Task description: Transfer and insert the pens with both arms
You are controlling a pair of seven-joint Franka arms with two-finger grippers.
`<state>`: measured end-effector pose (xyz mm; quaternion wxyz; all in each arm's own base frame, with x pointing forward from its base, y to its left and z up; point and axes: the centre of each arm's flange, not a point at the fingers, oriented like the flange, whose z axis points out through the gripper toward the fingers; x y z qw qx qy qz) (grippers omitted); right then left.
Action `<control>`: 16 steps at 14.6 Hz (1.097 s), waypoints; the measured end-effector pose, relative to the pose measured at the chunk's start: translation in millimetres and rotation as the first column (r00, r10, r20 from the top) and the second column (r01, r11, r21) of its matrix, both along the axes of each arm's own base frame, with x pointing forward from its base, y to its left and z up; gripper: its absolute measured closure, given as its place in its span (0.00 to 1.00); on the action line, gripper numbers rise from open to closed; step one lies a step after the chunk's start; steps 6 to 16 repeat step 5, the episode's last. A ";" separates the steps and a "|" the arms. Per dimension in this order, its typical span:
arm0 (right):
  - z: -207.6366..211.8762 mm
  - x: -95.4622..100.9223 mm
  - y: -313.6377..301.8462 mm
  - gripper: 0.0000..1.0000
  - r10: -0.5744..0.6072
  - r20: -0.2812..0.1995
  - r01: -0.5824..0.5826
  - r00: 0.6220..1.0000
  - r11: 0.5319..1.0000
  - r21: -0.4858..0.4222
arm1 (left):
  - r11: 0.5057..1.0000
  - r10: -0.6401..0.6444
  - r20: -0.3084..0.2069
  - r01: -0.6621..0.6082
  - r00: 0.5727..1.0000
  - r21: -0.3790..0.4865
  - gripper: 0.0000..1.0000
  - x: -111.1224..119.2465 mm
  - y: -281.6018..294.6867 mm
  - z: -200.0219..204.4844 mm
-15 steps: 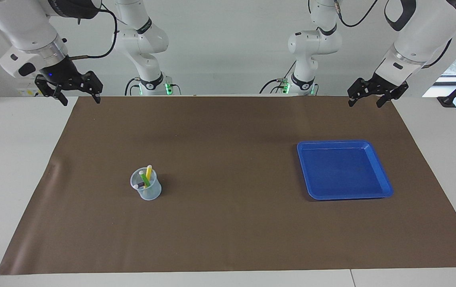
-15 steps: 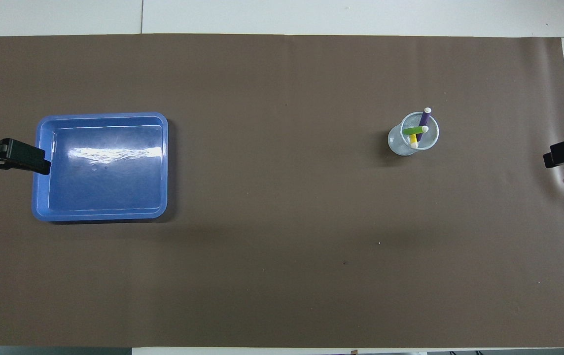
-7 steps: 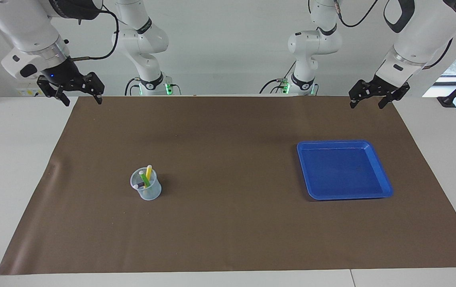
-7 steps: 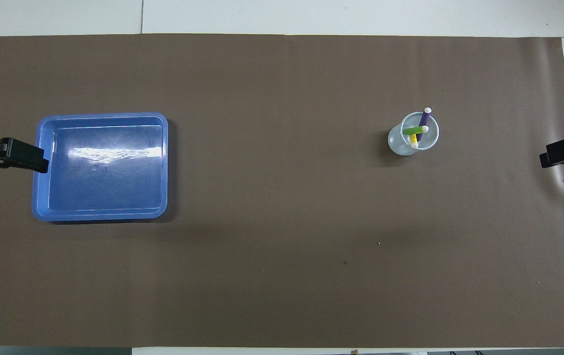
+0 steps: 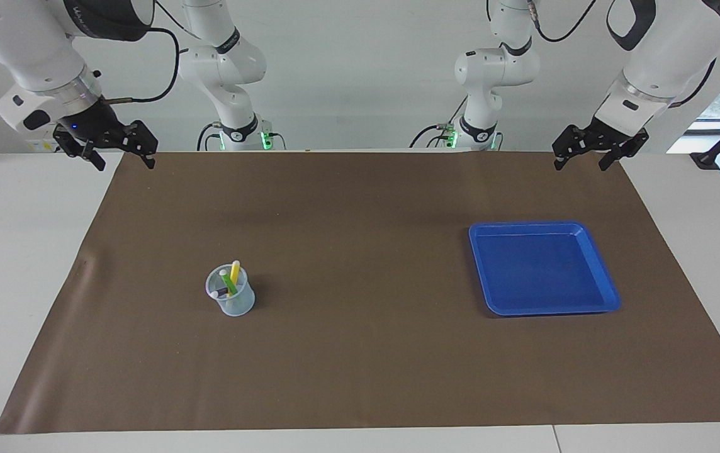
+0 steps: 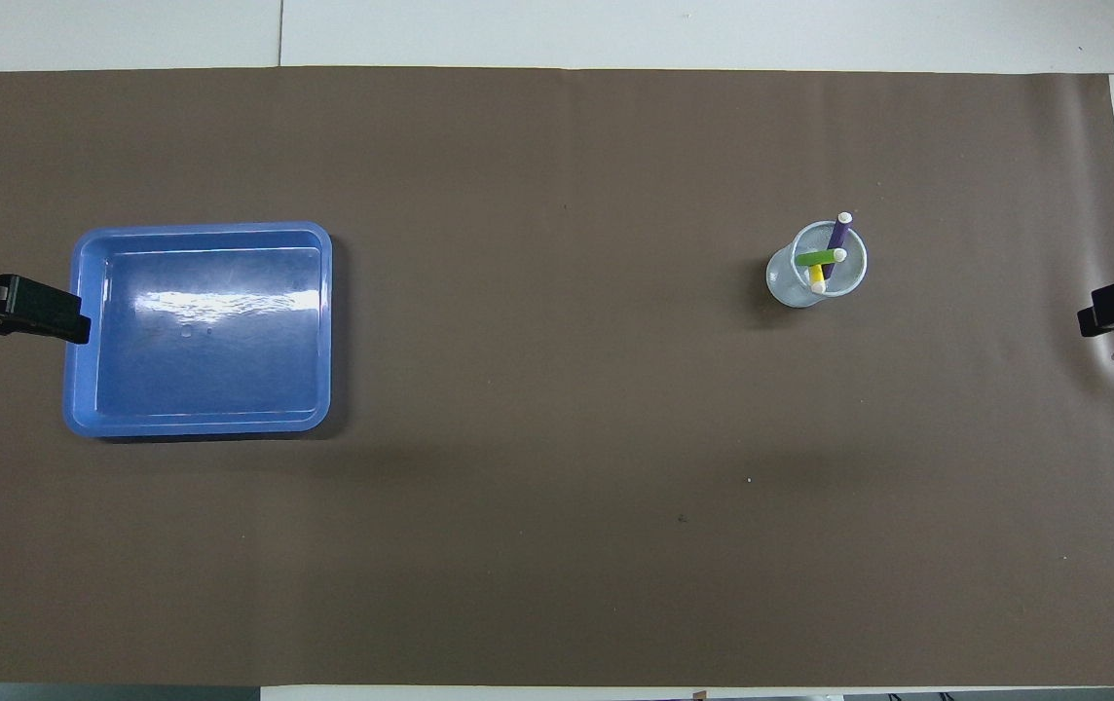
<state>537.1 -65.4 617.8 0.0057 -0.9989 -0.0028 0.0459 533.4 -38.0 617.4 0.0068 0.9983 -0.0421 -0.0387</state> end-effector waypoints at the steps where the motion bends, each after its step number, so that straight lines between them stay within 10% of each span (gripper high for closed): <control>1: -0.1 -0.1 -0.3 0.00 -0.001 0.000 0.001 1.000 1.000 0.000 | 1.000 0.001 0.000 -0.001 1.000 0.000 0.00 0.0 0.4 0.0; 16: 2.2 -0.8 4.5 0.00 0.009 0.004 -0.009 1.000 1.000 0.000 | 1.000 0.001 0.000 -0.001 1.000 0.000 0.00 0.1 0.5 -0.1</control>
